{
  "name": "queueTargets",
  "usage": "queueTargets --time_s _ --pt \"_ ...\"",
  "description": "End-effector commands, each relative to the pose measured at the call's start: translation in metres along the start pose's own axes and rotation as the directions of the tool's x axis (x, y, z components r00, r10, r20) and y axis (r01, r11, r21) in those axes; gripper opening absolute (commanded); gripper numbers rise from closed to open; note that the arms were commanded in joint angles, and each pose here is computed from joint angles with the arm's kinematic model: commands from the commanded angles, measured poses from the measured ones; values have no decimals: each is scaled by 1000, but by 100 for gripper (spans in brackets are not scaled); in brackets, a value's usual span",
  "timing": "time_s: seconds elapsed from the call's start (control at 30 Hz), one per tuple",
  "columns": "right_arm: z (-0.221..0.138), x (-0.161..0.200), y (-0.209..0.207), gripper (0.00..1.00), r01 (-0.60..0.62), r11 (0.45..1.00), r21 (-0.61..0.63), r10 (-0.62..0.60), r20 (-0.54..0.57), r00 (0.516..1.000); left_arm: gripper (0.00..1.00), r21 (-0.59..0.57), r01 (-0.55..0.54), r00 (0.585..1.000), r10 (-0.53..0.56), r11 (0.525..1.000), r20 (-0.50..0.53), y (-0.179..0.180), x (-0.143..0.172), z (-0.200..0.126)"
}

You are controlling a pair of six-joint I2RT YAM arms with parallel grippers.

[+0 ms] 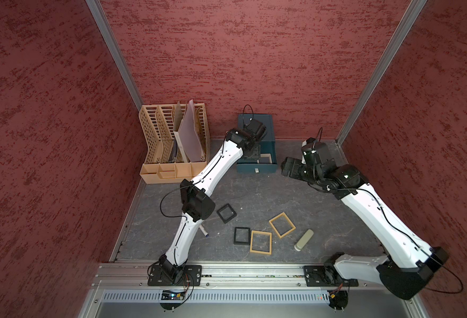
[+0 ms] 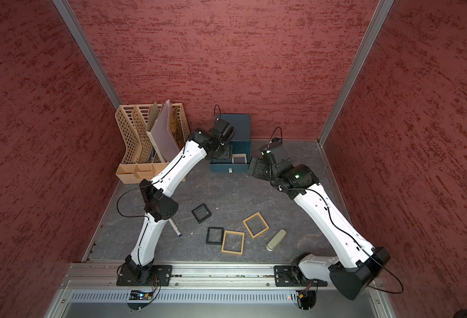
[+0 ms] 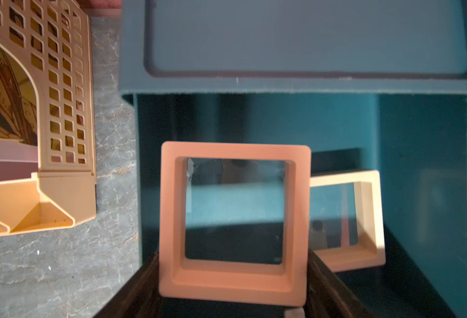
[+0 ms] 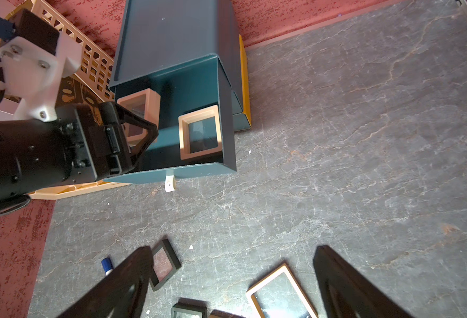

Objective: Place the brooch boxes into the drawer by color
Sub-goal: Place the brooch box in the drawer.

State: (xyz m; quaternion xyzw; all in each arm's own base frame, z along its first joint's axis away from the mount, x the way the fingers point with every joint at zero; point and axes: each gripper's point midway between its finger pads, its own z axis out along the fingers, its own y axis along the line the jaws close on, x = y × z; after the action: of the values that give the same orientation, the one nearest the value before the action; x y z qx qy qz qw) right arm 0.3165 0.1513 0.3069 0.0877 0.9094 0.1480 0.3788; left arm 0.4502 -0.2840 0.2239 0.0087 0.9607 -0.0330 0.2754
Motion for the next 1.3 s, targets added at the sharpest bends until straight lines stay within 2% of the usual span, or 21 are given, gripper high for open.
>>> queueTargets --time_s 0.0,0.5,0.6,0.77,0.87,1.17,1.27 --pt "-5 -6 -3 97 -17 1000 5 17 35 999 49 -26 -6 1000 6 1000 -4 0 2 6" --pt "-3 -5 -3 97 -16 1000 0 16 29 999 52 -84 -4 1000 4 996 -3 10 1 23" --pt "-4 -6 -2 97 -15 1000 -2 16 31 999 57 -93 -2 1000 2 996 -1 11 1 24" --pt "-4 -6 -1 97 -13 1000 -5 14 30 999 73 -78 5 1000 -6 997 -11 10 1 25" --pt "-4 -6 -1 97 -11 1000 -6 11 29 1000 78 -72 7 1000 -8 997 -15 9 2 26" --pt "-3 -6 1 98 -11 1000 -13 11 23 1000 85 -48 16 1000 -17 999 -6 7 -1 18" --pt "-3 -6 4 97 -9 1000 -26 10 22 1000 86 9 32 999 -32 999 29 -2 -11 1"
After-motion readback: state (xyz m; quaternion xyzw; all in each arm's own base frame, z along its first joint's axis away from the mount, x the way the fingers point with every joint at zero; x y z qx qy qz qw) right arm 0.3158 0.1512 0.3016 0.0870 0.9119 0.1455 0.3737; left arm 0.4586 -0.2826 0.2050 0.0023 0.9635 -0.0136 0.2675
